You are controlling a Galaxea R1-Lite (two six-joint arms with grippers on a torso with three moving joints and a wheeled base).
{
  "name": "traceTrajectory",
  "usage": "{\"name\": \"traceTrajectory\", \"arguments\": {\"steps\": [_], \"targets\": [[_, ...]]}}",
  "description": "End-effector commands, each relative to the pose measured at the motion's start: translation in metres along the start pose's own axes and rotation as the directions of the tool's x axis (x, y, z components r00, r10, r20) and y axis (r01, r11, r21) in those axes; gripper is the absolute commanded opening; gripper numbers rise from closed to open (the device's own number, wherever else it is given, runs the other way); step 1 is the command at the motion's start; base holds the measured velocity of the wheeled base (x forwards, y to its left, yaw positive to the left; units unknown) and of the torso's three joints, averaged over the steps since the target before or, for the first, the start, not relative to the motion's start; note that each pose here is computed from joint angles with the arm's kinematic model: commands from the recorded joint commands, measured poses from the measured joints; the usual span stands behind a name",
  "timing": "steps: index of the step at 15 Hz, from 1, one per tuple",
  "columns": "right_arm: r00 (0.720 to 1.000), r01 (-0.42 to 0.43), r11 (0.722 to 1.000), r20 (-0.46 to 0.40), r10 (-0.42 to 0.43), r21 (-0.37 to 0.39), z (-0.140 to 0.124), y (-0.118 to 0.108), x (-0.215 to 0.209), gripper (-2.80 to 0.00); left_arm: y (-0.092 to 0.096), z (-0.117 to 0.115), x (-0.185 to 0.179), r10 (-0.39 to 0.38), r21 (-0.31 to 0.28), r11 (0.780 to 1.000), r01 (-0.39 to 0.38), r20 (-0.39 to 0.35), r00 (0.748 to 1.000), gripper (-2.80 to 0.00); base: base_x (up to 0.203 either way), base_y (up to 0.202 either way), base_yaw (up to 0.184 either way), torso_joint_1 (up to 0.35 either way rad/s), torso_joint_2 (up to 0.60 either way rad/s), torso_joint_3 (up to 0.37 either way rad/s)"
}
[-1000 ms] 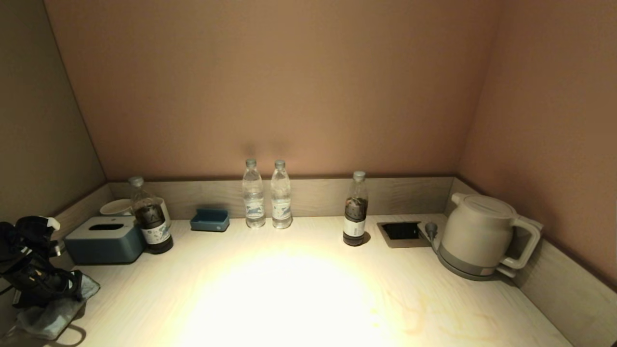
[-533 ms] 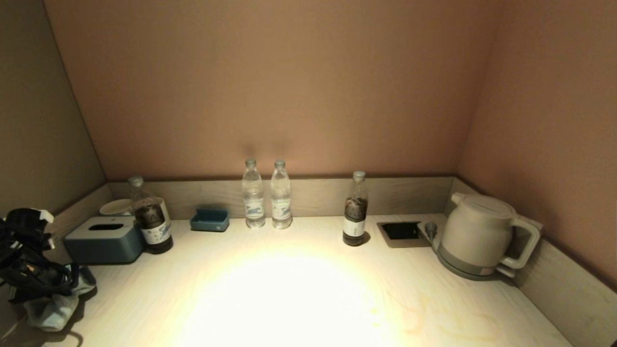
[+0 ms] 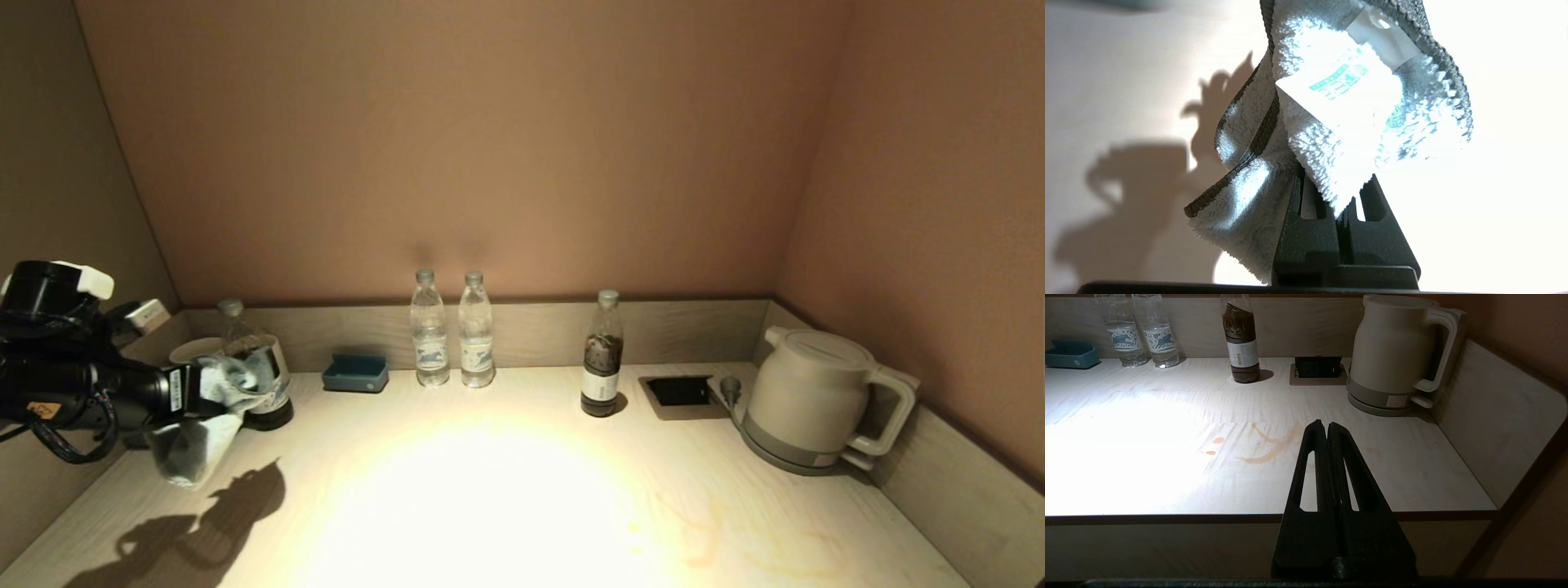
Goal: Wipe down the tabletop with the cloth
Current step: Place the tablecloth
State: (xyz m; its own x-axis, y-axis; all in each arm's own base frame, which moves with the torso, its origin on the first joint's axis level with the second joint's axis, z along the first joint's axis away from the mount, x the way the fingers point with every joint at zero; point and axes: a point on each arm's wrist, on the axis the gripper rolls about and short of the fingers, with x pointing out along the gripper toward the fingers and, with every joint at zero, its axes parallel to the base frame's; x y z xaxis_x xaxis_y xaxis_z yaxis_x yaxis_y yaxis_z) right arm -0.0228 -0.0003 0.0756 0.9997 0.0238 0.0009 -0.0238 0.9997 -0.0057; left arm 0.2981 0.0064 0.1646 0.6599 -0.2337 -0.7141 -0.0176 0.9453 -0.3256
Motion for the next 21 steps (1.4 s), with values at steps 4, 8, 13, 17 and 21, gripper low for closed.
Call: {"name": "traceTrajectory", "arguments": {"steps": [4,8,13,17,21], "targets": [[1.000,-0.001,1.000,-0.001,0.001,-0.002,0.000,0.000,0.000,-2.80,-0.098,-0.026,0.006,-0.264,0.166,0.949,0.270,-0.057,0.963,-2.80,0.000,0.000,0.000,0.000,0.00,0.000],[1.000,-0.001,1.000,-0.001,0.001,-0.002,0.000,0.000,0.000,-2.80,-0.138,-0.038,0.042,-0.360,0.203,0.908,0.366,-0.067,0.931,-2.80,0.000,0.000,0.000,0.000,0.00,0.000],[1.000,-0.001,1.000,-0.001,0.001,-0.002,0.000,0.000,0.000,-2.80,-0.185,-0.065,0.089,-0.451,0.287,0.838,0.463,-0.112,0.886,-2.80,0.000,0.000,0.000,0.000,0.00,0.000],[1.000,-0.001,1.000,0.001,0.001,-0.002,0.000,0.000,0.000,-2.80,-0.225,-0.089,0.106,-0.509,0.343,0.777,0.527,-0.151,0.848,-2.80,0.000,0.000,0.000,0.000,0.00,0.000],[1.000,-0.001,1.000,-0.001,0.001,-0.002,0.000,0.000,0.000,-2.80,-0.245,-0.109,0.119,-0.519,0.387,0.738,0.553,-0.197,0.832,-2.80,0.000,0.000,0.000,0.000,0.00,0.000]]}}
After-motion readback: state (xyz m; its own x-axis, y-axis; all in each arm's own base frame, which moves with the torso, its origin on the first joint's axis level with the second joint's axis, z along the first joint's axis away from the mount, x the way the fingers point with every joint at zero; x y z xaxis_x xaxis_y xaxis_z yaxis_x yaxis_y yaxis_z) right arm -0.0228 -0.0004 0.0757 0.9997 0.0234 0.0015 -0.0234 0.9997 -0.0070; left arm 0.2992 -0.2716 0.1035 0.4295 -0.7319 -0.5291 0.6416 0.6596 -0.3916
